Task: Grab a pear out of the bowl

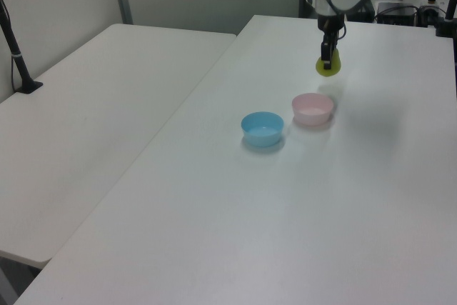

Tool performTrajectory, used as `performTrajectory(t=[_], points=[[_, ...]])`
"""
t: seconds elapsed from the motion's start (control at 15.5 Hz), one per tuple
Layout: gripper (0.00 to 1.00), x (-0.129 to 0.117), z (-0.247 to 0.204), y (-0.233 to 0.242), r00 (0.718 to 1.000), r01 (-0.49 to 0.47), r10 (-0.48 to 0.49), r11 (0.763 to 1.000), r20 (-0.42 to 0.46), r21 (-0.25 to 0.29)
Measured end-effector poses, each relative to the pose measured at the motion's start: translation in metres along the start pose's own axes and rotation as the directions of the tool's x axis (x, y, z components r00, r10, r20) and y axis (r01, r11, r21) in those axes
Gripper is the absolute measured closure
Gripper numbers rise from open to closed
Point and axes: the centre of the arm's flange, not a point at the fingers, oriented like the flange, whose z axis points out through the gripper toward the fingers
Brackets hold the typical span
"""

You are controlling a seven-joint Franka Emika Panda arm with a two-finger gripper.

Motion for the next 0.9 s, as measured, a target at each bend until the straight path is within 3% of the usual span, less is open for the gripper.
performTrajectory(t=[0.32, 0.52, 0.58, 0.9], points=[[0.29, 0.007, 0.035, 0.008, 1.0, 0.002, -0.002, 1.0, 0.008, -0.008], [0.03, 0.008, 0.033, 0.01, 1.0, 0.0, 0.0, 1.0, 0.002, -0.011], [0.0, 0.009, 0.031, 0.011, 1.0, -0.001, 0.001, 1.0, -0.001, -0.012], [0.0, 0.012, -0.009, -0.001, 0.999, 0.01, -0.011, 1.0, -0.038, -0.023]])
